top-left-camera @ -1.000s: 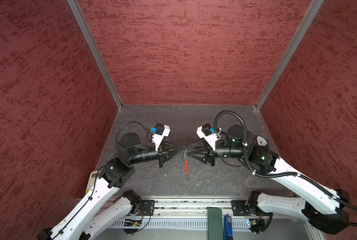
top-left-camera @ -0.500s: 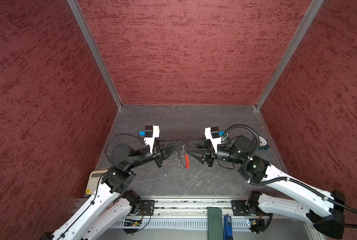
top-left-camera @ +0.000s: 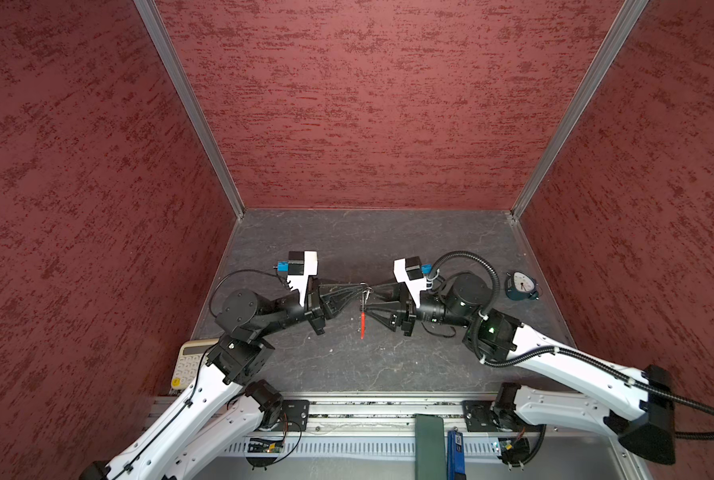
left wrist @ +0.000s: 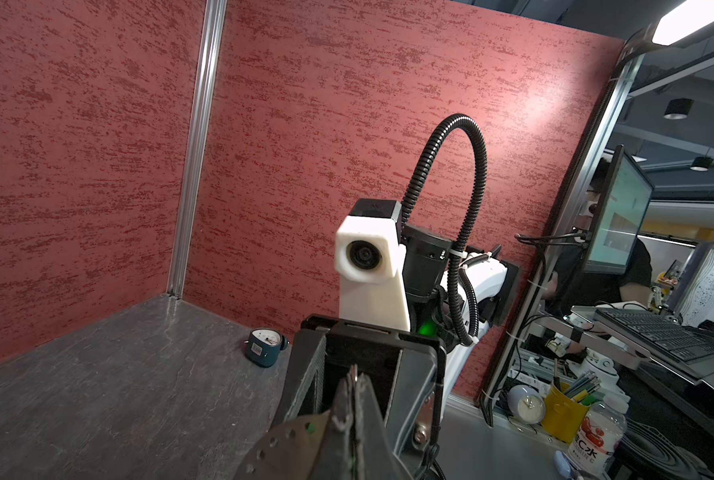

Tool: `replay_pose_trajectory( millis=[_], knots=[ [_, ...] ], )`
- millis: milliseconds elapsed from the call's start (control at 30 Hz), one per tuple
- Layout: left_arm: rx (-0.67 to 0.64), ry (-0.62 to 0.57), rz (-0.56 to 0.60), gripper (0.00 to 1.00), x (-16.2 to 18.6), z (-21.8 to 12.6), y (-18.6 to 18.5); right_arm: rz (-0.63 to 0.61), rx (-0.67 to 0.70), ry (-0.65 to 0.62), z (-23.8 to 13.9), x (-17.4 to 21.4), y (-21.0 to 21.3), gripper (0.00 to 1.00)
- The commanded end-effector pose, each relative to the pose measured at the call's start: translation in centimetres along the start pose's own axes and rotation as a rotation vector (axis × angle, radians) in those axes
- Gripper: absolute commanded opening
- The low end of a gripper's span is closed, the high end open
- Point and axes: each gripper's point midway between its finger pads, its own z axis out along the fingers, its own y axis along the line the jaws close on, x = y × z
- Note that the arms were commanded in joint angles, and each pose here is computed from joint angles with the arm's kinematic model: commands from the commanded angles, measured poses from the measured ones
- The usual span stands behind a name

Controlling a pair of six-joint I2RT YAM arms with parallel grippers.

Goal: Remove the keys from the keyring

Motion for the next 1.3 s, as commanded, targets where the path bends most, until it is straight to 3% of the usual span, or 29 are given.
replay_pose_trajectory(
  millis=[0, 367, 600, 800, 900, 1100, 1267],
  knots=[
    [0.039, -0.003, 0.008, 0.00, 0.1, 0.0, -0.7, -0.060, -0.047, -0.068, 0.1, -2.6, 1.5, 0.47],
    [0.014, -0.037, 0.029, 0.00, -0.5, -0.4, -0.6, -0.040, -0.046, -0.031, 0.7, -1.2, 1.6, 0.17],
    [0.020, -0.055, 0.041, 0.00, -1.0, -0.4, -0.9, -0.005, -0.043, -0.005, 1.2, 0.4, 1.5, 0.07],
    [0.034, -0.051, 0.047, 0.00, -1.1, -0.5, -1.1, 0.025, -0.041, 0.027, 1.5, 1.6, 1.2, 0.05],
    [0.047, -0.037, 0.042, 0.00, -0.8, -0.4, -1.2, 0.031, -0.030, 0.044, 1.5, 1.9, 1.0, 0.08],
    [0.051, -0.007, 0.046, 0.00, -0.5, -0.6, -1.6, 0.001, -0.004, 0.098, 0.2, 1.7, 1.4, 0.38],
    [0.052, 0.004, 0.047, 0.00, -0.2, -0.9, -1.8, -0.061, 0.059, 0.065, -2.3, -0.5, 1.8, 0.47]
  ],
)
